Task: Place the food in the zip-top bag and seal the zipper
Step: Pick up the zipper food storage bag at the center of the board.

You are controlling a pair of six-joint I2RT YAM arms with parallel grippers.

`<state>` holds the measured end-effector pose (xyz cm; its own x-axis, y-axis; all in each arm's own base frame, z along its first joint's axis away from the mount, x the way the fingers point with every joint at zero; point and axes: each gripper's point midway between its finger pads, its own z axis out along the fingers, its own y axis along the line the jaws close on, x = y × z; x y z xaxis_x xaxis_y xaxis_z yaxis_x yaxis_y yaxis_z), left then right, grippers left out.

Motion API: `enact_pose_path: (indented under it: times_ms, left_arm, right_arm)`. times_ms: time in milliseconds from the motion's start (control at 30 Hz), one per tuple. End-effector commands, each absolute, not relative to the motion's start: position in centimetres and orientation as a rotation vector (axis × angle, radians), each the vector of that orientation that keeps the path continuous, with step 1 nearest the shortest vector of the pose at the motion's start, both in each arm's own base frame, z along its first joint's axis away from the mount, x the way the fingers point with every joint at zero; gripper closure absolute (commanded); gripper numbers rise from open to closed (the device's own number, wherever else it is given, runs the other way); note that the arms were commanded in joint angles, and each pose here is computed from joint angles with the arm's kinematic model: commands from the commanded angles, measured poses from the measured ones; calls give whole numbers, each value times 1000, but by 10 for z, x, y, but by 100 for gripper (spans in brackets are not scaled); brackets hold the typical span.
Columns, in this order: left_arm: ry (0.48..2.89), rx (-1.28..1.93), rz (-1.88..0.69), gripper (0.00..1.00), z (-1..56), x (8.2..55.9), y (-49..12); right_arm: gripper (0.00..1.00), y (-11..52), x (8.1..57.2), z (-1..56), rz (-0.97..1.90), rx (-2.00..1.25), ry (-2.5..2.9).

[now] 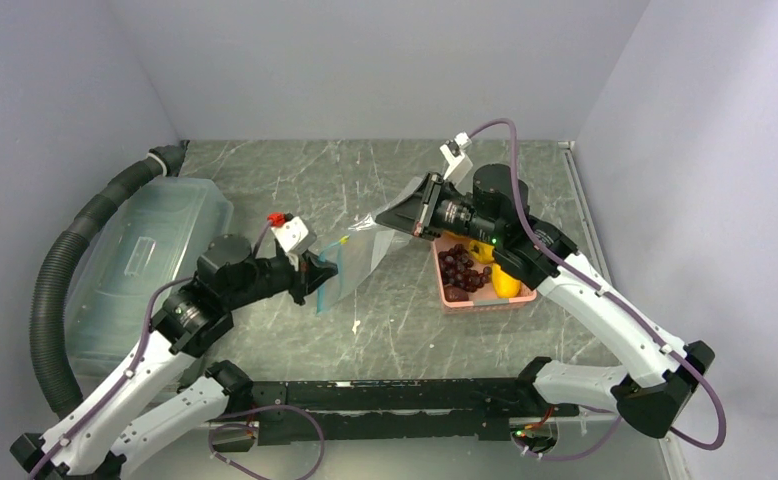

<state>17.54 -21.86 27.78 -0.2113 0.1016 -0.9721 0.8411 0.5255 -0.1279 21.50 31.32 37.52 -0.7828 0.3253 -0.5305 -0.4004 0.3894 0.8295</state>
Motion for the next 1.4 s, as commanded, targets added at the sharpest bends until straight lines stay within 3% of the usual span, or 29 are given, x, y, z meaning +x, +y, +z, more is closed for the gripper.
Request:
enact_pose_path:
  times_ms: [0, 100, 200, 267, 400, 933, 1367]
  left_arm:
    - [1729, 773, -815, 100, 290, 184, -219]
    - [1811, 760, -766, 100, 284, 192, -216]
    - [1846, 740, -716, 100, 284, 197, -210]
    - [1850, 715, -686, 100, 286, 200, -205]
    - [1867, 662, -629, 100, 288, 207, -197]
    - [2176, 534, -331, 100, 269, 237, -170]
    - [2366, 515, -299, 100, 252, 241, -180]
  right_arm:
    - [94, 304, 216, 372, 1386, -67, 1993]
    - [82, 298, 221, 362, 1329, -48, 2014]
    - [54, 291, 226, 354, 1287, -24, 2026]
    - [41, 287, 227, 351, 1279, -15, 2029]
    - [29, 278, 228, 350, 1241, 4, 2023]
    - [27, 291, 221, 350, 1276, -108, 2012]
    - [29, 344, 221, 332, 1137, -160, 2044]
